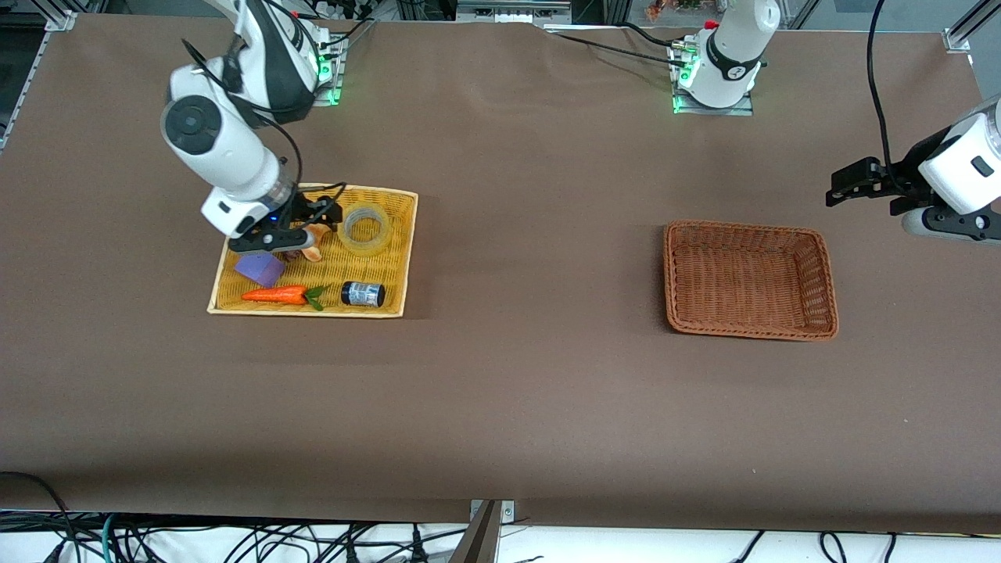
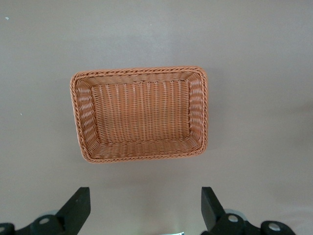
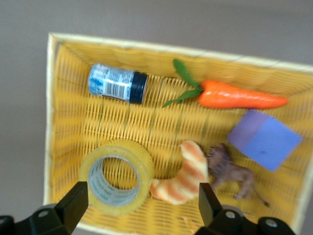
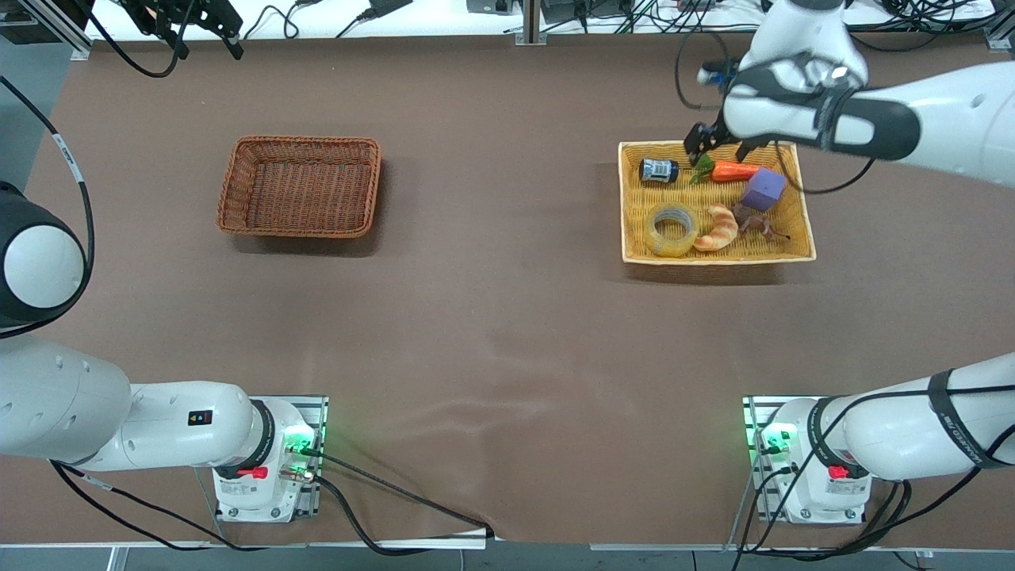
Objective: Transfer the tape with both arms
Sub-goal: 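Reach the right gripper down into the yellow tray and grasp the tape roll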
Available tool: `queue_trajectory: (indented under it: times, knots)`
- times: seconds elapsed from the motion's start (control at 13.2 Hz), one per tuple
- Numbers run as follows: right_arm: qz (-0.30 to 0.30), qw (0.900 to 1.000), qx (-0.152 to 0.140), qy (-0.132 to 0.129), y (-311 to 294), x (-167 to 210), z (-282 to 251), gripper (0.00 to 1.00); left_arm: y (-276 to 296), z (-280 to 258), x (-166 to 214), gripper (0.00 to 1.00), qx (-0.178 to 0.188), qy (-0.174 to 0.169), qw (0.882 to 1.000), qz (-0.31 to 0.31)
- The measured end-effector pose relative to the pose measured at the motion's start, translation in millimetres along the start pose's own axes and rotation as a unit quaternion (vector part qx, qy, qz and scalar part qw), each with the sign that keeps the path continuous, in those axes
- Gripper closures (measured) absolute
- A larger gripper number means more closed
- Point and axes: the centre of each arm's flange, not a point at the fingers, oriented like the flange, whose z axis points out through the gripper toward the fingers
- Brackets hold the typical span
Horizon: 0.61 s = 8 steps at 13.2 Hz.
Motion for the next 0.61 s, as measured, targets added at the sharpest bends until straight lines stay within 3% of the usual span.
queue_trajectory:
  times: [0.3,0.61]
  knots:
    - [0.001,1.000,-0.001,-0.012,-7,-32,71,0.00,0,0,0,0.00,0.000,0.000,1.000,0.000]
    - [0.002,1.000,0.000,-0.012,-4,-49,100,0.01,0,0,0,0.00,0.000,0.000,1.000,0.000]
